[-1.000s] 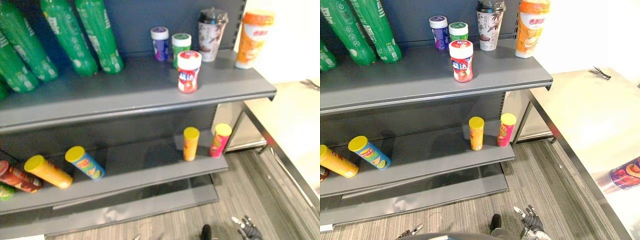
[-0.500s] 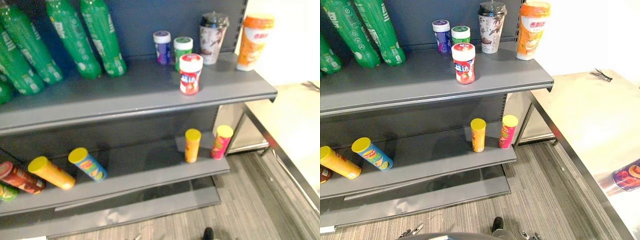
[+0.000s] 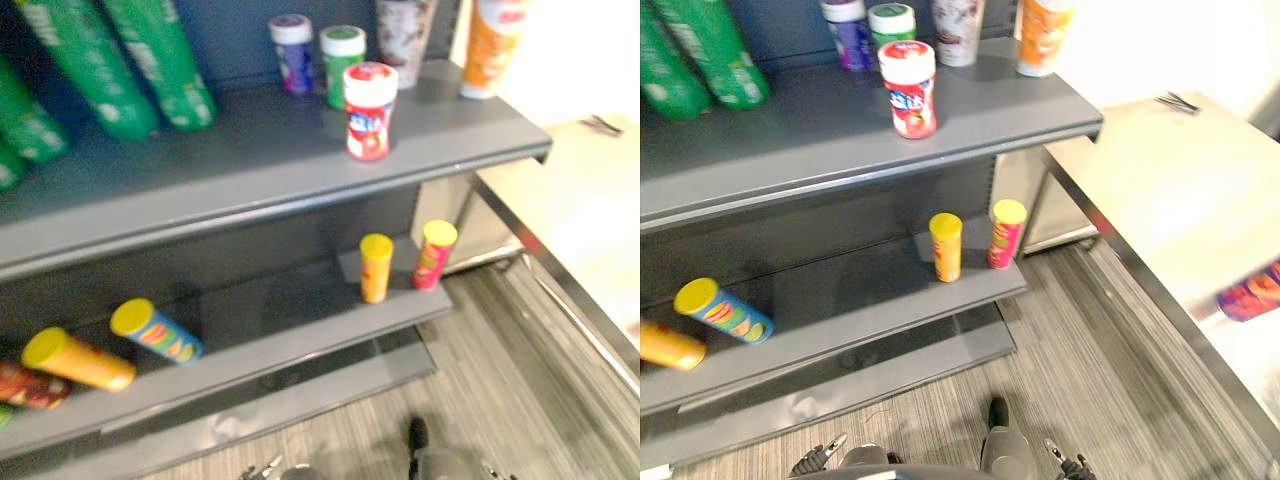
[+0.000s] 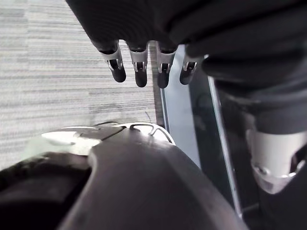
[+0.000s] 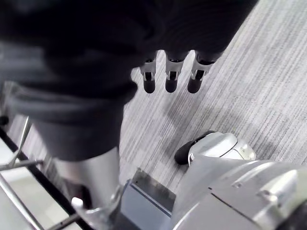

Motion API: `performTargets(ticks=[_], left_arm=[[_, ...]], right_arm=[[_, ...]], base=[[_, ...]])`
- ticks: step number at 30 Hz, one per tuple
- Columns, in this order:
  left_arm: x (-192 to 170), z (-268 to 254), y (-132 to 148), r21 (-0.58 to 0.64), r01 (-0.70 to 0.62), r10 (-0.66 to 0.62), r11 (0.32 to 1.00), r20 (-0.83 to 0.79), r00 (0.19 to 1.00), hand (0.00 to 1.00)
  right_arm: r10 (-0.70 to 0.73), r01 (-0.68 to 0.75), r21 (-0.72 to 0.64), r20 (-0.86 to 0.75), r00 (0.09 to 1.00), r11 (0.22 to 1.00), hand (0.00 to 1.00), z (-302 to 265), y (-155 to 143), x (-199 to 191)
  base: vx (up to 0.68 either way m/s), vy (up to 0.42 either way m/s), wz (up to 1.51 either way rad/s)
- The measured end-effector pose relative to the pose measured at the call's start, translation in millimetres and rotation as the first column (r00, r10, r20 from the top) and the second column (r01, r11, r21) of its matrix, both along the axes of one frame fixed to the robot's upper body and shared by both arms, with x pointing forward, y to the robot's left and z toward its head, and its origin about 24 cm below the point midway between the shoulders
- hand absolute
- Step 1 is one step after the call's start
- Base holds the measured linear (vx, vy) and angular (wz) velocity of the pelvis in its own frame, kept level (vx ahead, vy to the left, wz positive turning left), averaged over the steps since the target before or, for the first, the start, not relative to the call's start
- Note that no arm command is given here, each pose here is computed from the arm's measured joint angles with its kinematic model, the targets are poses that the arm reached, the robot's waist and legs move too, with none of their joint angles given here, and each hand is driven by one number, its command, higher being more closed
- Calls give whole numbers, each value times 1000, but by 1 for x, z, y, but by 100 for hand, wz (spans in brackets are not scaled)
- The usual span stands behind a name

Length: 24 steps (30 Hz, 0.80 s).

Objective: Put the gum and the chips on the shelf.

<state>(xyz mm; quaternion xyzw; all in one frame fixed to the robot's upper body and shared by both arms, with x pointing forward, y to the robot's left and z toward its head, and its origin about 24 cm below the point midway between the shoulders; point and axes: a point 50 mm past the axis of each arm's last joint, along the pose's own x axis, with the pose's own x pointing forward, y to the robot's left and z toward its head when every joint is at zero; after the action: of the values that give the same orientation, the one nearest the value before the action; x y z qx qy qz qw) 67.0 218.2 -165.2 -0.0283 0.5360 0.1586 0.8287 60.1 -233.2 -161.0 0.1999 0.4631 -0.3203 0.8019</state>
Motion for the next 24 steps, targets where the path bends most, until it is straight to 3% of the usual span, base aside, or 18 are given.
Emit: performTargets(ticks=[3,9,16,24], left_arm=[[22,6,0,17,19,-20,1000,77,997,0],[47,14,-1,19,49,-52,999,164,985,0],[42,8,-20,-39,44,-38,998,148,988,0],[37,6,-16,-42,-3,8,999,122,992,0]], right_arm=[[44,-44,3,43,998,999,0,3,6,23],[79,-79,-5,53,995,997,0,4,10,34],[91,-91,-3,53,994,996,0,4,11,35],[62,-62,10,34,998,998,0,1,11,26]], base=[[-51,201,-155],[17,4,-105],[-59,-146,-58],[-113,-102,-22]])
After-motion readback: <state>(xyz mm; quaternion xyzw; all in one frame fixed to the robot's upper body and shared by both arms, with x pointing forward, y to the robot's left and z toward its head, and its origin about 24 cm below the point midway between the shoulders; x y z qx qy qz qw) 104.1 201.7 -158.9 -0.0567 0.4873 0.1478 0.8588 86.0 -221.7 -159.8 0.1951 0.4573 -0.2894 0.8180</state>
